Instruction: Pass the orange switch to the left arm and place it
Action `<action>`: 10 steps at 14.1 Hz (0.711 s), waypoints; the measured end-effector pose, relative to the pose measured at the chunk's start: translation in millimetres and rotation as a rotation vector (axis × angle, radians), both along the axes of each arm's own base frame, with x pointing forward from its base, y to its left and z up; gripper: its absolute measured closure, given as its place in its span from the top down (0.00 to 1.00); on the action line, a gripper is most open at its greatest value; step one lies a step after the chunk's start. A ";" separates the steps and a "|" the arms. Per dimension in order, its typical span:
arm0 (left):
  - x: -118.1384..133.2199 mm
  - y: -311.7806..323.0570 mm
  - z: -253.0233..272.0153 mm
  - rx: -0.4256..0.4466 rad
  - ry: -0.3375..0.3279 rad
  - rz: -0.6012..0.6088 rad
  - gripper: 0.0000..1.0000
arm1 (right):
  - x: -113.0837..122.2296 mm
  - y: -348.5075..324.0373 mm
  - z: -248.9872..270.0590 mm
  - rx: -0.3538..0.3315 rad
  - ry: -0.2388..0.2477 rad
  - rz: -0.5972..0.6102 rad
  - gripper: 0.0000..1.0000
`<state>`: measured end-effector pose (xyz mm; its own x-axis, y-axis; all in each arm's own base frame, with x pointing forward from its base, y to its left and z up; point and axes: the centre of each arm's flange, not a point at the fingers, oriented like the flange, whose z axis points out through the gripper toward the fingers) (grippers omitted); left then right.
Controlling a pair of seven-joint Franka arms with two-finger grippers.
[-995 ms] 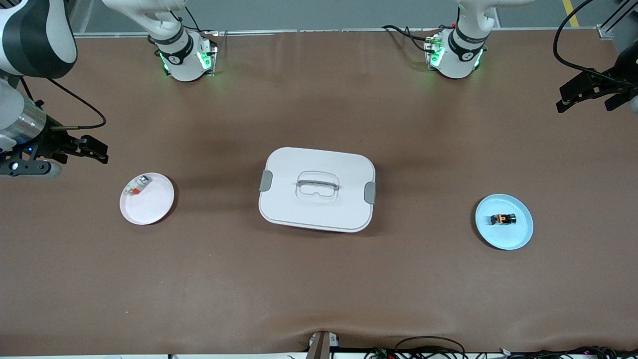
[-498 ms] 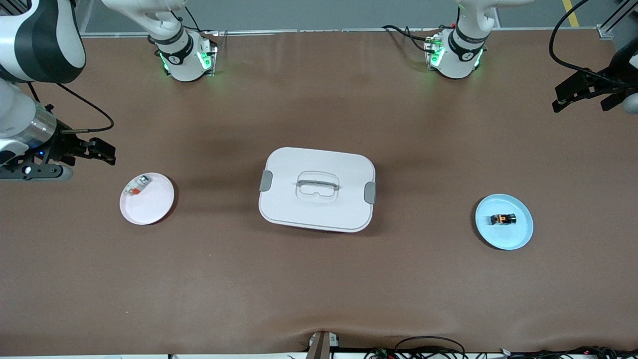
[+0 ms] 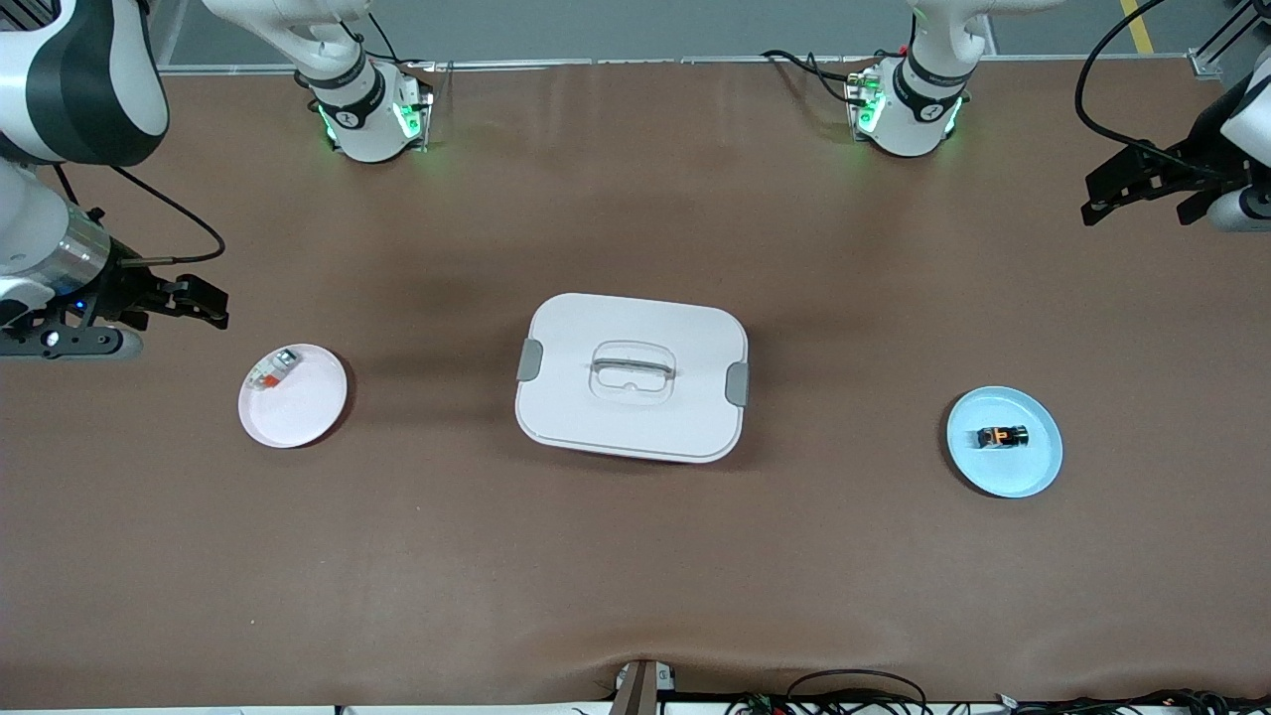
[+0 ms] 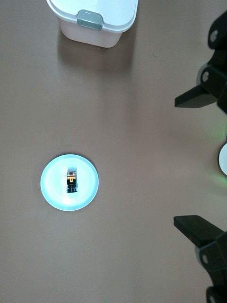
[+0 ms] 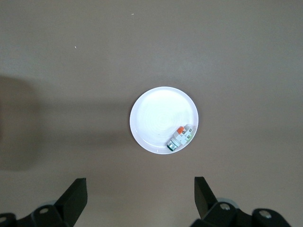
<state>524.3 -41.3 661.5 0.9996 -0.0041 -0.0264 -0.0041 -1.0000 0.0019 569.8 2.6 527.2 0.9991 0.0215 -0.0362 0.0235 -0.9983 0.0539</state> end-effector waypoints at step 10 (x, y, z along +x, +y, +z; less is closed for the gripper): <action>-4.4 2.4 2.9 0.000 -0.016 0.002 1.00 | 2.6 -4.2 10.8 0.008 -0.023 -0.010 1.00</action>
